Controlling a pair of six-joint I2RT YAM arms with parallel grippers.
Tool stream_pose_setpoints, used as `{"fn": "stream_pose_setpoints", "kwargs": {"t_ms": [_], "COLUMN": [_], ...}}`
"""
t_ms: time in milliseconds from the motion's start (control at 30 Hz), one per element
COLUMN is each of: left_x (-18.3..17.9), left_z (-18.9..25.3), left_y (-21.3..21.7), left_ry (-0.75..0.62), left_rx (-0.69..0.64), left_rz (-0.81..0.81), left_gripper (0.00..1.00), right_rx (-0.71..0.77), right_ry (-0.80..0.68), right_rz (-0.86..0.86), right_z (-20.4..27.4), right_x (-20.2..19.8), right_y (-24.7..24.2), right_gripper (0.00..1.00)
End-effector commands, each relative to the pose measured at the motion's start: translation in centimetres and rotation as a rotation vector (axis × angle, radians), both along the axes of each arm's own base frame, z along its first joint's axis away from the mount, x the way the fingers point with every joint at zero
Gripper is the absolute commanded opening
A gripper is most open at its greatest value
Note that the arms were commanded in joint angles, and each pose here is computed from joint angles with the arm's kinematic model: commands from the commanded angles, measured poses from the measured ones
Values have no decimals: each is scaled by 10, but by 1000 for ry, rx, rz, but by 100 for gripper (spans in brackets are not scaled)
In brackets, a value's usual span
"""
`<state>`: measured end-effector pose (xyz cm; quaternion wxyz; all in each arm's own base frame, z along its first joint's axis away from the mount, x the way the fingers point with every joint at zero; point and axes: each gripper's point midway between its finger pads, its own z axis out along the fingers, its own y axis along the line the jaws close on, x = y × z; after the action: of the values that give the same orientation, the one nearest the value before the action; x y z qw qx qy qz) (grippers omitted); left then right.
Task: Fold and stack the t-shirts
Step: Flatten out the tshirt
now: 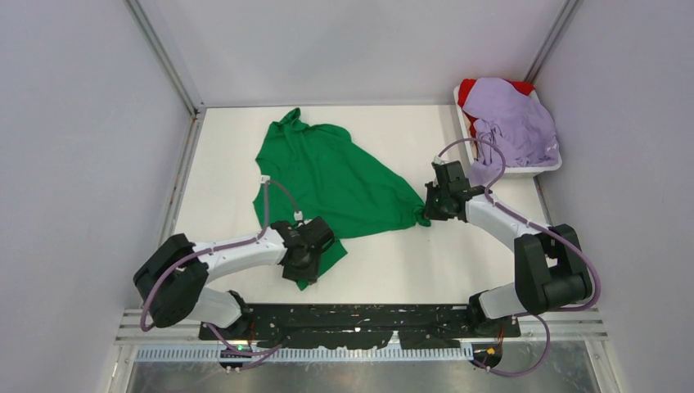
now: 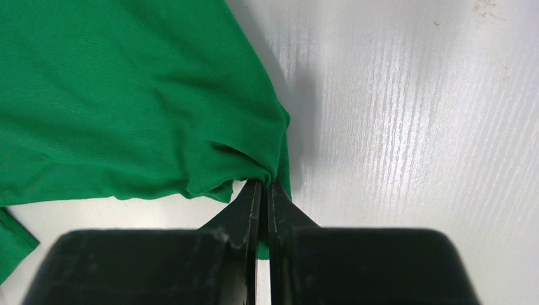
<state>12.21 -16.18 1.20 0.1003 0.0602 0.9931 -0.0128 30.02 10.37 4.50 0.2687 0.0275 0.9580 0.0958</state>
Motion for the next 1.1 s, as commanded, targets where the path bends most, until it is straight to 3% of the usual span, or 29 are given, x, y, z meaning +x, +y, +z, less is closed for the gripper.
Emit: {"fn": "stream_pose_setpoints", "kwargs": {"t_ms": [0,67,133,167,333,533,667,867,1067], "left_x": [22,19,20,22,64,136,156,139,100], "left_z": [-2,-9,-12,-10,46,199,294,432,531], "left_y": [-20,-19,-14,-11,7,39,69,98,122], "left_ry": [-54,-27,-22,-32,-264,-727,-1034,-1393,-1658], "left_rx": [-4,21,59,80,159,114,80,-55,-167], "left_rz": [5,-4,2,7,30,140,217,217,160], "left_gripper": [42,29,2,0,0,0,0,0,0], "right_rx": [-8,-22,-40,-49,-88,-77,-31,-2,73], "right_ry": [-22,-31,-42,-48,-114,-293,-501,-802,-1107], "right_rz": [-3,-10,-24,-31,-75,-115,-69,89,207], "right_z": [8,10,11,12,32,104,184,311,427], "right_x": [5,7,8,9,17,53,75,69,17], "right_y": [0,-3,-7,-9,-20,-19,-11,1,8], "right_gripper": [5,5,5,5,5,5,5,5,6]}}
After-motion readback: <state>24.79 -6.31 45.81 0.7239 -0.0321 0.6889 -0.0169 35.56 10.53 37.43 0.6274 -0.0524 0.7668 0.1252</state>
